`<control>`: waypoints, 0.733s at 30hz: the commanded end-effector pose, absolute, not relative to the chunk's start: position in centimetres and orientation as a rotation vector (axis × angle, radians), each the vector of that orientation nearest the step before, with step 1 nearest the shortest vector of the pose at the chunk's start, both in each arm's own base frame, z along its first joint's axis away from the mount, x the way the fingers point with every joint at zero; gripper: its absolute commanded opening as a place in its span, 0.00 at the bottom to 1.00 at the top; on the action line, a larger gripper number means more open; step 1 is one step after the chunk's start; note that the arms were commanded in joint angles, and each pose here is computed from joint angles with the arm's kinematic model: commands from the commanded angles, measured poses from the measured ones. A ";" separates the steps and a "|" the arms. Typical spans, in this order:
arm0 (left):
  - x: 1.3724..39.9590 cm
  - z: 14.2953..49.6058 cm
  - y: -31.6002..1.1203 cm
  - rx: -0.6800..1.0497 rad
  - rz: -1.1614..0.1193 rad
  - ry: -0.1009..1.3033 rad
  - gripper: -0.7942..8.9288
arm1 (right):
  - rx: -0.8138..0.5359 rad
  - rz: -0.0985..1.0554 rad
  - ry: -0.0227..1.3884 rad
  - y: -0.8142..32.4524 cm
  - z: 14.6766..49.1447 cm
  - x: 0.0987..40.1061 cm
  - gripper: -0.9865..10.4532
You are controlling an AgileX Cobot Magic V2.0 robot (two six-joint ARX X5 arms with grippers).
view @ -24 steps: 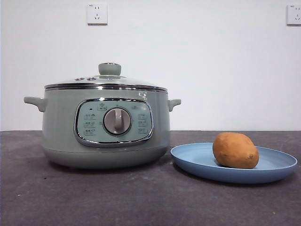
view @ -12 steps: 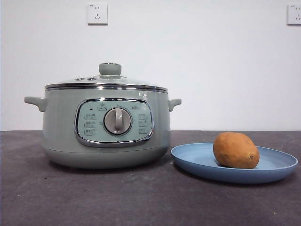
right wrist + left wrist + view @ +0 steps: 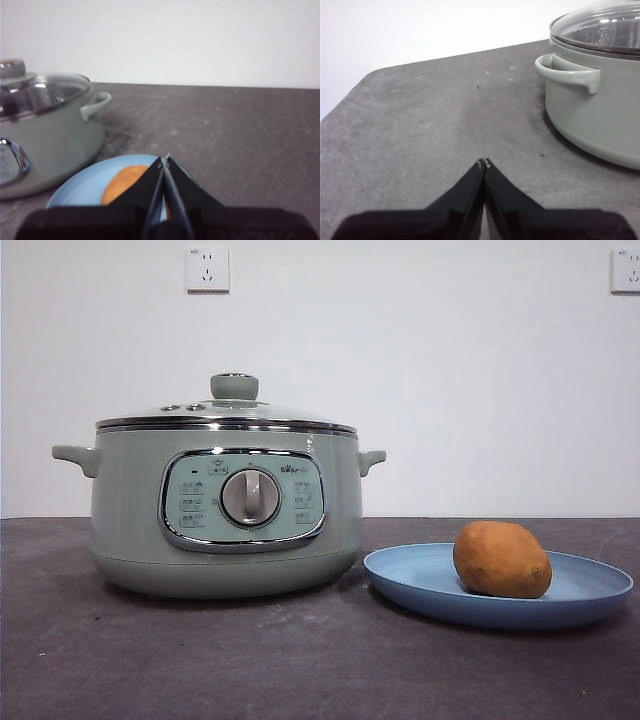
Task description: Take the potato out from the steamer,put the potato on the plate,close the lid
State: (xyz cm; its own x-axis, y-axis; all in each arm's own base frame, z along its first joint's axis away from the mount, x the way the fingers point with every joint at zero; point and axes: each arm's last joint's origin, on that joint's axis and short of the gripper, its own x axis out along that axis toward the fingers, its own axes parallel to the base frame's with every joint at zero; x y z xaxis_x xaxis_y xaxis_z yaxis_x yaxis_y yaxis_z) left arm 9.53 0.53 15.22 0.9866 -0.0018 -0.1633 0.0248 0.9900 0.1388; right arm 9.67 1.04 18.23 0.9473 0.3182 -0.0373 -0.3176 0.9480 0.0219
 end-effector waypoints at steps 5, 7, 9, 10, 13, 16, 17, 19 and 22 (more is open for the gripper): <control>9.6 14.7 0.6 0.135 -0.009 0.175 0.08 | 0.017 0.268 0.065 0.9 17.0 9.6 0.09; 9.6 14.7 0.6 0.135 -0.010 0.175 0.08 | 0.018 0.244 0.086 0.8 16.7 9.5 0.09; 9.6 14.7 0.6 0.135 -0.010 0.175 0.08 | 0.019 0.242 0.099 0.8 16.4 9.4 0.09; 9.6 14.7 0.6 0.135 -0.010 0.175 0.08 | 0.020 0.243 0.107 0.8 16.2 9.4 0.09; 9.6 14.7 0.6 0.135 -0.010 0.175 0.08 | 0.024 0.253 0.127 0.9 15.5 9.5 0.09; 9.6 14.7 0.6 0.135 -0.009 0.175 0.08 | 0.033 0.261 0.163 1.0 15.0 9.5 0.09; 9.6 14.7 0.6 0.135 -0.010 0.175 0.08 | 0.033 0.262 0.165 1.0 15.0 9.5 0.09; 9.6 14.7 0.6 0.135 -0.010 0.175 0.08 | 0.032 0.263 0.163 1.0 15.0 9.5 0.09; 9.6 14.7 0.6 0.135 -0.009 0.175 0.08 | 0.054 0.265 0.165 1.0 15.0 9.5 0.09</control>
